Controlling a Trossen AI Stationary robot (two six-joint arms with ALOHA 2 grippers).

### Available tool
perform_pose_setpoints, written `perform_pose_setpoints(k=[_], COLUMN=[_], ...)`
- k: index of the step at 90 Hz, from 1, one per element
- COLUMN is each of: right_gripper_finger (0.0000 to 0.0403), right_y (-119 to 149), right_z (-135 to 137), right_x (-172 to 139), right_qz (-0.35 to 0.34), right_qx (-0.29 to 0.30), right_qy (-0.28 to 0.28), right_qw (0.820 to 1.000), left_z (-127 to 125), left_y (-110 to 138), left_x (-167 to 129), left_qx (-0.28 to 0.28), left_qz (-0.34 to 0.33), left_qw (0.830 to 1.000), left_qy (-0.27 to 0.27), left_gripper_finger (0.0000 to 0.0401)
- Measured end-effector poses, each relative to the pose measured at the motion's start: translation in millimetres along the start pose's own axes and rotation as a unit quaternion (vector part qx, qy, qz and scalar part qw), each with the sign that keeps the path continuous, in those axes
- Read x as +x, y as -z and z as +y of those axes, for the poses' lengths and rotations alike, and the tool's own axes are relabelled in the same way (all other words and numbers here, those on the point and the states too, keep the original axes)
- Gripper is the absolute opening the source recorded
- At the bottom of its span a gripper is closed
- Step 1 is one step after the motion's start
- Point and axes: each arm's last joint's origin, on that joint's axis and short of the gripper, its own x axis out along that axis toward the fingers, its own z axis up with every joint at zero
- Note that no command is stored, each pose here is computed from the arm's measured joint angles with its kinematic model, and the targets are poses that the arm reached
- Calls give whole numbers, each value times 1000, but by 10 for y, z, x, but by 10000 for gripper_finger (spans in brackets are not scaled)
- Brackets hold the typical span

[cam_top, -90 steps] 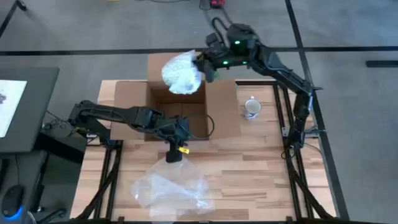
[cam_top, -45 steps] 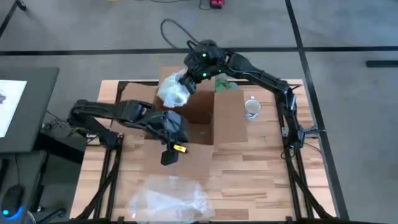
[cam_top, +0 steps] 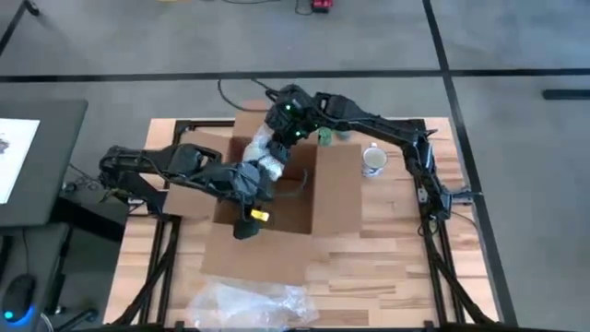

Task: Wrap mug
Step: Put the wrapped green mug into the box

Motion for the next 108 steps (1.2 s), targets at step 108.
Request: perform_pose_setpoints(k=[108], right_gripper_finger=[23], right_y=[851], right_z=[357], right_x=[1123], right_qz=[255], right_qx=[-50], right_qy=[104], right_qw=[960], left_z=[-11], left_y=[147], left_x=[-629], left_qx=[-94], left_qz=[-60], left_qw=[989], left_qy=[-96], left_gripper_finger=[153])
